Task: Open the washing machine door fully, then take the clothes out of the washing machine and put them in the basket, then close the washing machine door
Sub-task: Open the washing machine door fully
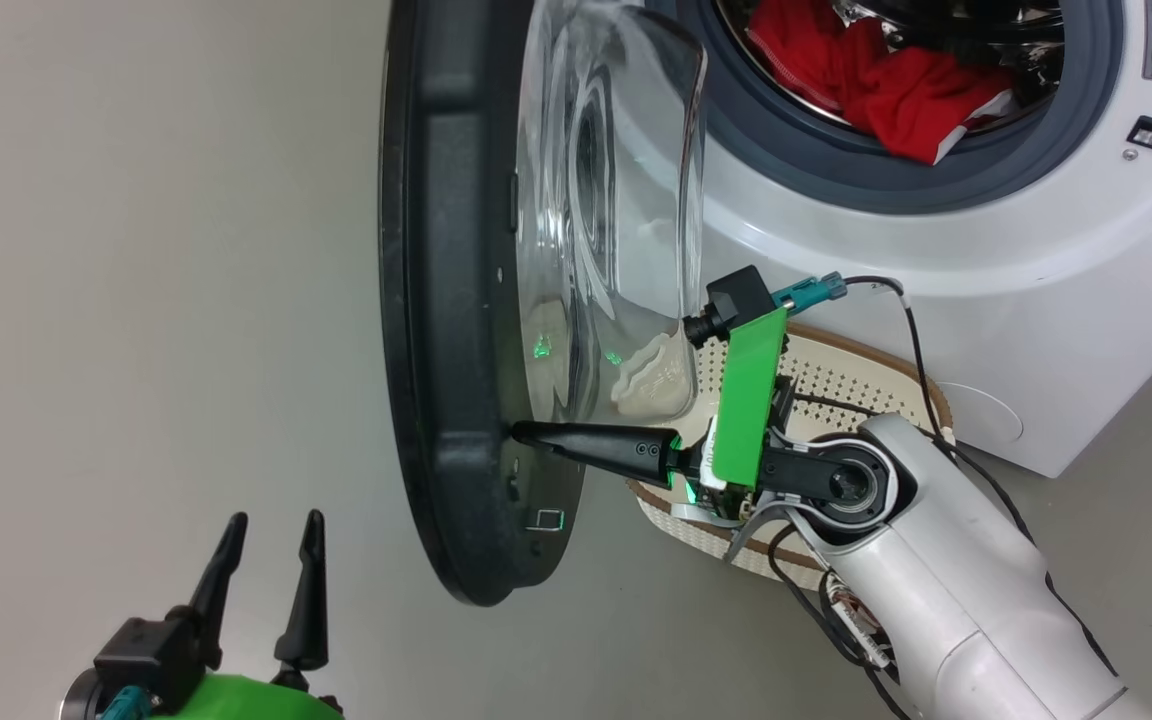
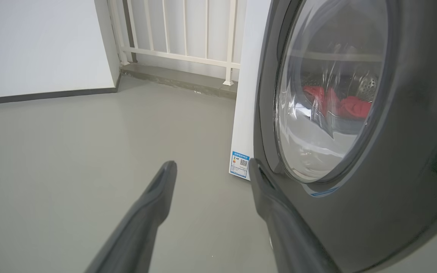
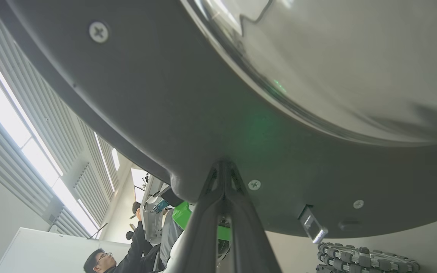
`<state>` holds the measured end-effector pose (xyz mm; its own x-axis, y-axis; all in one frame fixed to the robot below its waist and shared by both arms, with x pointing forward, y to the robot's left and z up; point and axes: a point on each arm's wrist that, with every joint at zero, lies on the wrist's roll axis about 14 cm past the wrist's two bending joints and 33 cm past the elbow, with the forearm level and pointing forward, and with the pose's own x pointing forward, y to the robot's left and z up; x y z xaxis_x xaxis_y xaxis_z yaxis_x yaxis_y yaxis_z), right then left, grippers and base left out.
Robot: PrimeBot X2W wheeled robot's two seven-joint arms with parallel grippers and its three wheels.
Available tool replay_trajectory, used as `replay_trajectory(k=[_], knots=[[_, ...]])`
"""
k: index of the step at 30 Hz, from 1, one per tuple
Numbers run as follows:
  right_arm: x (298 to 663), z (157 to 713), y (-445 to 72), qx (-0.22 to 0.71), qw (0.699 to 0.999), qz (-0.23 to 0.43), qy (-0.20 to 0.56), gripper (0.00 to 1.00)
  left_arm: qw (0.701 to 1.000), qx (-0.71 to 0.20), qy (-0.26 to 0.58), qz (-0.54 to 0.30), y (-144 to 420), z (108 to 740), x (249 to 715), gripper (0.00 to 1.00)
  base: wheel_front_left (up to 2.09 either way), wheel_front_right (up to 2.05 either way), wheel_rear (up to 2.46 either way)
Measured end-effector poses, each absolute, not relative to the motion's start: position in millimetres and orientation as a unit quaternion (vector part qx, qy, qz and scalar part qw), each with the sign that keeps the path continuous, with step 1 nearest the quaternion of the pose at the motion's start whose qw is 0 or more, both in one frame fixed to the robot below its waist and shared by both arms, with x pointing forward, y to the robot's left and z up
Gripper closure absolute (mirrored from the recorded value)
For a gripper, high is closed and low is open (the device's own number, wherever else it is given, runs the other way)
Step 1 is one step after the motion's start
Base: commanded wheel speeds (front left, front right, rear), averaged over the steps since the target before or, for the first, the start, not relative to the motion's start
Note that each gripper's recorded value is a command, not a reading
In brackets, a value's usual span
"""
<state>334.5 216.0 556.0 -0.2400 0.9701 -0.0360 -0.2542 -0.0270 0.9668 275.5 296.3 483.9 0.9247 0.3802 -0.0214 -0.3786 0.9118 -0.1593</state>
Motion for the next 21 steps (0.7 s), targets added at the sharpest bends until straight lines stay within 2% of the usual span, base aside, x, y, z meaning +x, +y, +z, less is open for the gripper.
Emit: replay_trajectory(k=[12, 21], knots=[[330.2, 559.0, 221.8, 0.364, 0.488, 0.622, 0.492, 1.0, 0.977, -0.08, -0.005, 0.2, 299.8, 484.2, 274.3, 0.0, 0.0, 0.0, 0.0], [332.8, 561.8, 220.6, 0.366, 0.499, 0.618, 0.485, 1.0, 0.977, -0.082, -0.01, 0.197, 298.4, 486.6, 274.6, 0.0, 0.0, 0.0, 0.0]])
